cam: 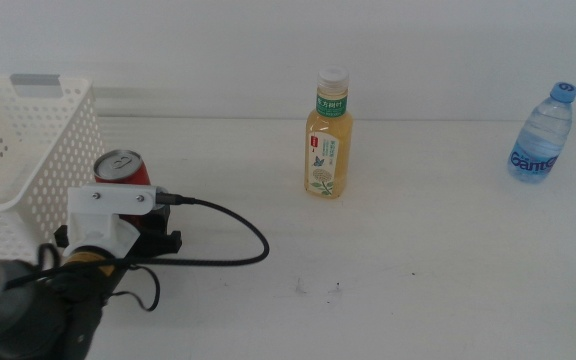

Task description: Use arms to grab the bottles and put them into the dustbin to the left of the table.

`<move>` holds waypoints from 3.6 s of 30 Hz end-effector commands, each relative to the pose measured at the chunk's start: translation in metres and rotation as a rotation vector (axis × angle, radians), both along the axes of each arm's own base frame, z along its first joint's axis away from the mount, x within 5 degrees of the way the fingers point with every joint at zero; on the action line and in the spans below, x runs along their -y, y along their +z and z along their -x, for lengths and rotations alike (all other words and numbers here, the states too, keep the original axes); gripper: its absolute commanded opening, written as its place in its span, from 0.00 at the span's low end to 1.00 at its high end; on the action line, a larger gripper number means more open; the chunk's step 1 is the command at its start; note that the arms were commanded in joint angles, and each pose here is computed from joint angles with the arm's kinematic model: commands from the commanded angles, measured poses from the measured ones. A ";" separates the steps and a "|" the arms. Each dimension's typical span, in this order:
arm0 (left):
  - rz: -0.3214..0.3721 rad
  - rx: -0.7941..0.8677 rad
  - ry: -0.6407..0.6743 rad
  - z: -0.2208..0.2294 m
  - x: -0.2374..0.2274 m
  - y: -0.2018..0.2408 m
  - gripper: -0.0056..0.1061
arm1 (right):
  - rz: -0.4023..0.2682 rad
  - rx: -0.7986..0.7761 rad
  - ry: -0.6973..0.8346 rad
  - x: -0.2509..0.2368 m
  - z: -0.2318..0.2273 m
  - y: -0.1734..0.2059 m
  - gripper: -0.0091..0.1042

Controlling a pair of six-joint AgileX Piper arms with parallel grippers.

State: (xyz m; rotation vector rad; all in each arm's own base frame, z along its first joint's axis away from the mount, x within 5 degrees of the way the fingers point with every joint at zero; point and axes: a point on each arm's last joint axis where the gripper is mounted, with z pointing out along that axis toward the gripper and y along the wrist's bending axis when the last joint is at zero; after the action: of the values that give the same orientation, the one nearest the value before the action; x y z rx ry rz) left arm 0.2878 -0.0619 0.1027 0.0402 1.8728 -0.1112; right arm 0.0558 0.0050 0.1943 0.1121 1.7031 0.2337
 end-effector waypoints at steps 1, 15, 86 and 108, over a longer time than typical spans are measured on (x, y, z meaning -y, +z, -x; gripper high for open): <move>0.019 0.086 -0.024 0.008 -0.001 0.028 0.03 | 0.010 0.015 -0.006 0.000 0.000 0.000 0.84; -0.067 -0.208 -0.155 0.037 0.001 0.157 0.03 | 0.010 0.015 -0.006 0.000 0.000 0.000 0.84; -0.073 -0.675 -0.100 -0.083 -0.096 0.255 0.89 | 0.010 0.015 -0.006 0.000 0.000 0.000 0.84; 0.071 0.214 -0.372 0.084 0.047 0.169 0.89 | 0.010 0.015 -0.006 0.000 0.000 0.000 0.84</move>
State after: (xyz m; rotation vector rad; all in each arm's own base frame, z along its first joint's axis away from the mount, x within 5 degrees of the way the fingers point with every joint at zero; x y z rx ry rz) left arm 0.2103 -0.1091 0.2792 0.3702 1.7236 -0.3621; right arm 0.0557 0.0052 0.1943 0.1156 1.7031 0.2385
